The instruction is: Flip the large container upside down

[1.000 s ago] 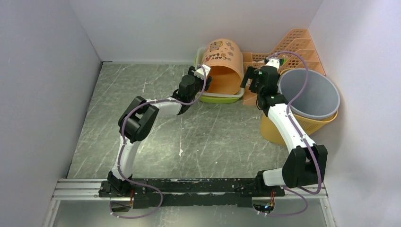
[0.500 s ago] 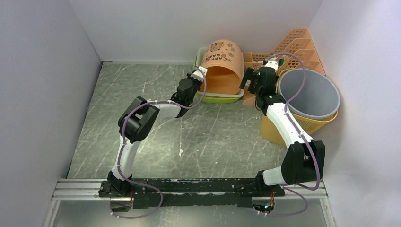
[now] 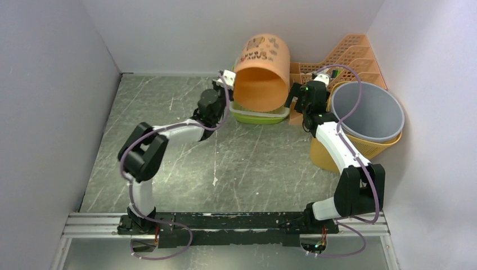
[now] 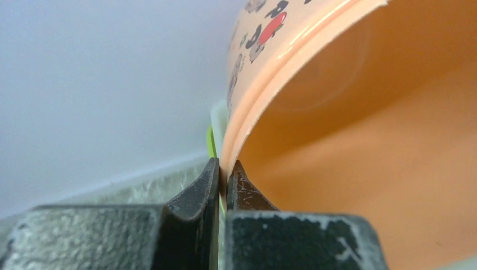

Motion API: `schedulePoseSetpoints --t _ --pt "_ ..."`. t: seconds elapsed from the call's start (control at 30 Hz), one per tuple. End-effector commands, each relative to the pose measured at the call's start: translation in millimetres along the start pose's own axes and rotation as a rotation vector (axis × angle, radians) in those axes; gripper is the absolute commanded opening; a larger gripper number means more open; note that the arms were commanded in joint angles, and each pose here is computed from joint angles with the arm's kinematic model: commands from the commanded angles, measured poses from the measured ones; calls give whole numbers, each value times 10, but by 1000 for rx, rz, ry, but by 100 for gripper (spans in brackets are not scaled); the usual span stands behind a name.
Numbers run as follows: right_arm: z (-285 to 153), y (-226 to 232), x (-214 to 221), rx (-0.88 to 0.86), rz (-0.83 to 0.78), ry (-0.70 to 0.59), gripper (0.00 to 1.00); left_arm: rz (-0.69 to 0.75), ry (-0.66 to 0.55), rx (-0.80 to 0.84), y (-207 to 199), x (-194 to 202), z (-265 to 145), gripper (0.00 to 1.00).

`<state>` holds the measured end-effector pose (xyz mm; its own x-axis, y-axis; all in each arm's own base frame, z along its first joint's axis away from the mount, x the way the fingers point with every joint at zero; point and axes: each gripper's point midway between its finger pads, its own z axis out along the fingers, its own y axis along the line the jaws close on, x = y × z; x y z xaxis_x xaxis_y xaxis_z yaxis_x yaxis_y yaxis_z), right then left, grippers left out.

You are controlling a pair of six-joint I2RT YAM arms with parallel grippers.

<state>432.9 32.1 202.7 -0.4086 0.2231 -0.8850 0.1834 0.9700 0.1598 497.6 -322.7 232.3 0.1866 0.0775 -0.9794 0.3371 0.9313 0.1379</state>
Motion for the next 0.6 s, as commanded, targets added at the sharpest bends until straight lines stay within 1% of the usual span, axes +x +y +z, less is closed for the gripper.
schedulePoseSetpoints --t 0.0,0.1,0.17,0.23,0.27,0.3,0.37,0.43,0.47,0.57 --pt "68 -79 63 28 13 3 98 -246 -396 43 147 -1758 -322 7" --pt "52 -103 78 38 19 2 97 -228 -390 34 226 -1902 -427 7" --pt "-2 -125 43 50 37 -11 97 -207 -358 -25 361 -1903 -478 7" --pt "-99 -123 -38 39 57 -50 96 -187 -322 -86 506 -1878 -553 7" --pt "-166 -97 -126 22 70 -81 96 -177 -307 -114 575 -1877 -602 7" --pt "-212 -104 -93 15 75 -84 96 -171 -290 -136 631 -1860 -656 7" --pt "-312 -95 -189 5 83 -108 96 -171 -259 -188 774 -1867 -786 7" --pt "-372 -102 -203 7 80 -102 96 -165 -208 -232 877 -1783 -900 7" --pt "-425 -78 -319 0 81 -119 96 -157 -180 -263 947 -1740 -960 7" --pt "-516 -53 -388 -15 82 -123 96 -134 -87 -360 1142 -1551 -1155 7"
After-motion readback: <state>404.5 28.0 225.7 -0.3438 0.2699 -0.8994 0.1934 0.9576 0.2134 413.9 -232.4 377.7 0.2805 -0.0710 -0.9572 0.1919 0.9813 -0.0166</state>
